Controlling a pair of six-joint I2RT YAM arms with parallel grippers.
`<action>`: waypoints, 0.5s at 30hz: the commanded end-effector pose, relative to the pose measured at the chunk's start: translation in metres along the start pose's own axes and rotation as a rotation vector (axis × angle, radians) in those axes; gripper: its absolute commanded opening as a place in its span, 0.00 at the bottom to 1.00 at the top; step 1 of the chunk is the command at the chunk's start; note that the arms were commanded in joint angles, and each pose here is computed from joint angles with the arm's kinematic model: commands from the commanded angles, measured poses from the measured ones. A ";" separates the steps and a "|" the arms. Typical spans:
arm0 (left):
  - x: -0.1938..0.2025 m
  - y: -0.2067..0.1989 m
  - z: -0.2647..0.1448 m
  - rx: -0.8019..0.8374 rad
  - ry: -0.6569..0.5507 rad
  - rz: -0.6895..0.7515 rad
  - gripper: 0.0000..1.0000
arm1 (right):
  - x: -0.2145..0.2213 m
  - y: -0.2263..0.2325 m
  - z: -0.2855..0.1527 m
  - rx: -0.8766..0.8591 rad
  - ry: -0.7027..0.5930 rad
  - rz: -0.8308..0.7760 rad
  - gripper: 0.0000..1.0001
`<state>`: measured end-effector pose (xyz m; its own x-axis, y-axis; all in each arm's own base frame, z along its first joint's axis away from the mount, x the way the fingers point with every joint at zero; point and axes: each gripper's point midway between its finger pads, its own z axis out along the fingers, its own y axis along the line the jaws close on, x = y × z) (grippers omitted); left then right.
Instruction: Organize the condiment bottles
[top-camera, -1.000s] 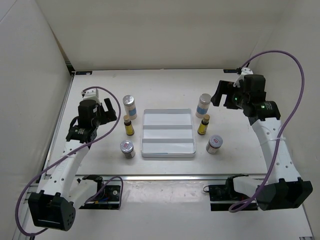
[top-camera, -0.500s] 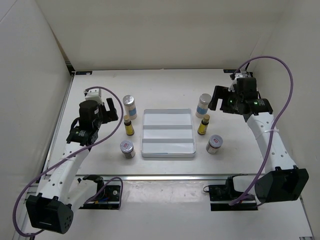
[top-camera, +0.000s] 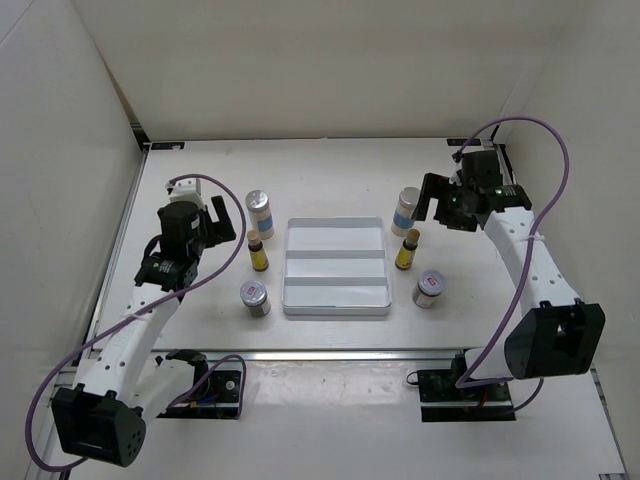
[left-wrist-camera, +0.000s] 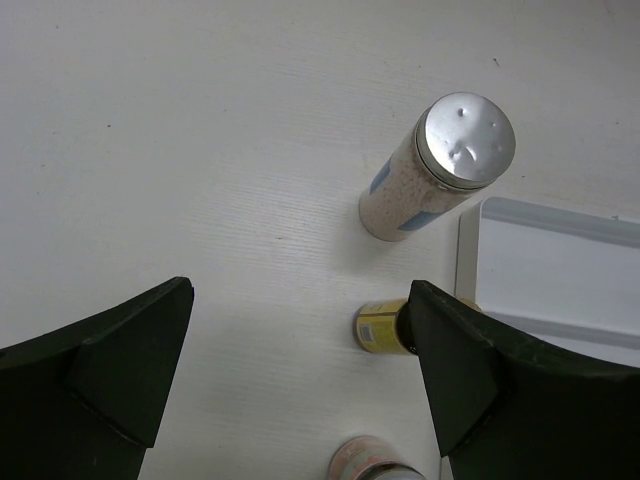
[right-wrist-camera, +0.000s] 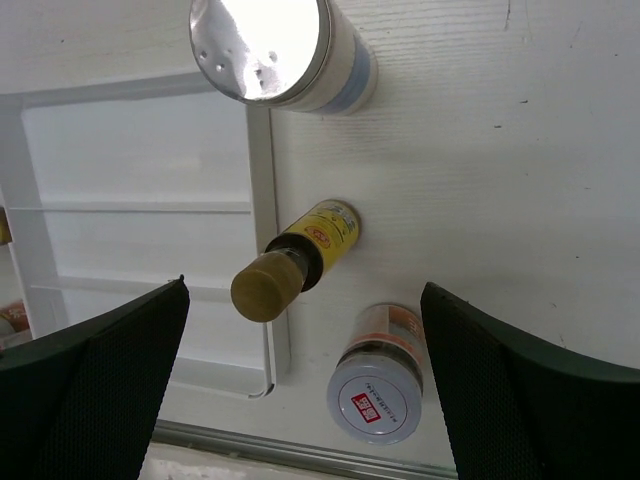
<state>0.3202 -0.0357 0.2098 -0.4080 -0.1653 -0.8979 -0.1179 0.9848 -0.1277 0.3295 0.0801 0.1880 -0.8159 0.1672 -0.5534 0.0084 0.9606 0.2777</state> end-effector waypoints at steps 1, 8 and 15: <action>-0.005 -0.007 -0.003 0.031 -0.009 -0.029 1.00 | -0.018 0.008 -0.020 -0.016 -0.097 0.009 1.00; -0.004 -0.005 -0.004 0.018 0.001 -0.032 1.00 | -0.005 0.001 -0.024 0.006 -0.094 -0.001 1.00; 0.006 -0.007 0.004 0.026 0.042 -0.004 0.91 | 0.015 -0.008 -0.024 0.014 -0.125 0.009 1.00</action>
<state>0.3209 -0.0385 0.1970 -0.4492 -0.1768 -0.8758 -0.1243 0.9831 -0.1347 0.2964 0.0684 0.1841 -0.7814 0.1831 -0.5965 0.0313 0.9663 0.2556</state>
